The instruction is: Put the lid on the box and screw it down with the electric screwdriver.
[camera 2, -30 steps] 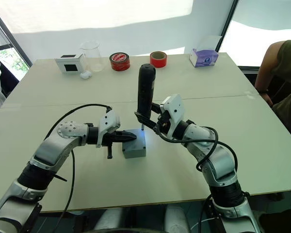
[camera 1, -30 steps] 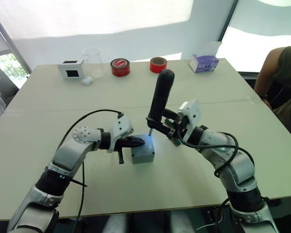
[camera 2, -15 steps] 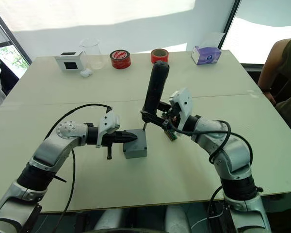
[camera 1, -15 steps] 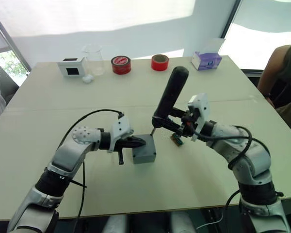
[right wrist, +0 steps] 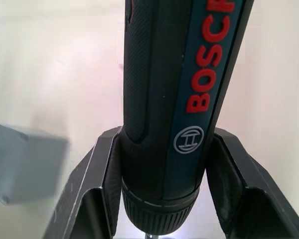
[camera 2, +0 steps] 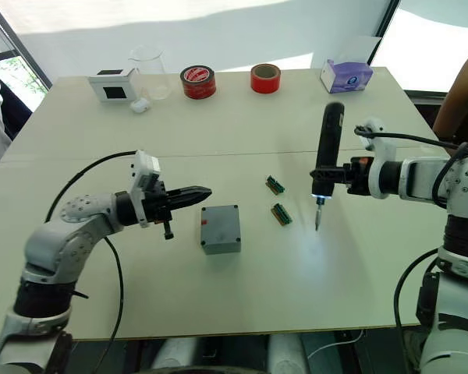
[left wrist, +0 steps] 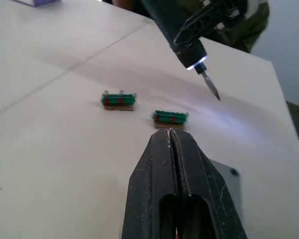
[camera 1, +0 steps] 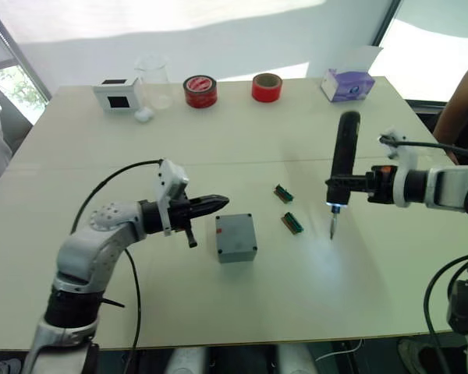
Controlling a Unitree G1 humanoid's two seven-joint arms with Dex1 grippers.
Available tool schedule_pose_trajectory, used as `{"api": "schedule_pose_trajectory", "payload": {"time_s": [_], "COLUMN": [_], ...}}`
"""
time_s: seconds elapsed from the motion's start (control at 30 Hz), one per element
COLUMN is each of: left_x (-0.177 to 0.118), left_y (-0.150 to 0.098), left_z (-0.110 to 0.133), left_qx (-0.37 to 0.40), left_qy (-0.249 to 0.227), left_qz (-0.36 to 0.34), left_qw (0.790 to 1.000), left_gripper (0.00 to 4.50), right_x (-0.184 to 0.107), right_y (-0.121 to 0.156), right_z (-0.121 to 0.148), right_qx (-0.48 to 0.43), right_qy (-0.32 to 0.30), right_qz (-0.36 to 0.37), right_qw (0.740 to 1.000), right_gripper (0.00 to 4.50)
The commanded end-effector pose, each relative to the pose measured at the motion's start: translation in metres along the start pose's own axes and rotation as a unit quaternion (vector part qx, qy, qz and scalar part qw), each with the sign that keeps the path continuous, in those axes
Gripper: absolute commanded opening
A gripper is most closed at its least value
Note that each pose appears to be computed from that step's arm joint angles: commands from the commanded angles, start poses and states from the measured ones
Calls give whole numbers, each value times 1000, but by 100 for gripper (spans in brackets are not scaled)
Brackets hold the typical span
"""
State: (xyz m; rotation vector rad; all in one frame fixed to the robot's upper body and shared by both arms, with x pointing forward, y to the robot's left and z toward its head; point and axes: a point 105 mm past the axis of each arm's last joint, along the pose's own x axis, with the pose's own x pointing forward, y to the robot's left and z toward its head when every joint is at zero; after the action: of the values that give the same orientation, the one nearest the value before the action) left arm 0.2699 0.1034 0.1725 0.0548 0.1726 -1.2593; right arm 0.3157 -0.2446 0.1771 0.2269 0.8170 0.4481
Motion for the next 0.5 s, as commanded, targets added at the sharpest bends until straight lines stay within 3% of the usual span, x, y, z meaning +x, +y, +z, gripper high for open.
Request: {"api": "schedule_pose_trajectory", "payload": {"time_s": [0.03, 0.17, 0.27, 0.5], "left_x": [-11, -17, -19, -19], "left_y": [-19, -30, -32, -33], "left_z": [5, -1, -3, -6], "left_qx": [24, 41, 41, 32], "left_qy": [29, 71, 76, 76], "left_qz": [-36, -54, -54, -51], "left_qw": [999, 995, 995, 995], "left_gripper": [0, 0, 0, 0], "right_x": [-5, -2, -2, -1], "right_y": [-13, -37, -56, -70], "right_z": [-8, -17, -12, -8], "right_qx": [18, 20, 11, -17], "right_qy": [42, 83, 90, 118], "right_qz": [-18, -70, -107, -122], "right_qw": [999, 994, 990, 985], "right_gripper": [182, 182, 182, 182]}}
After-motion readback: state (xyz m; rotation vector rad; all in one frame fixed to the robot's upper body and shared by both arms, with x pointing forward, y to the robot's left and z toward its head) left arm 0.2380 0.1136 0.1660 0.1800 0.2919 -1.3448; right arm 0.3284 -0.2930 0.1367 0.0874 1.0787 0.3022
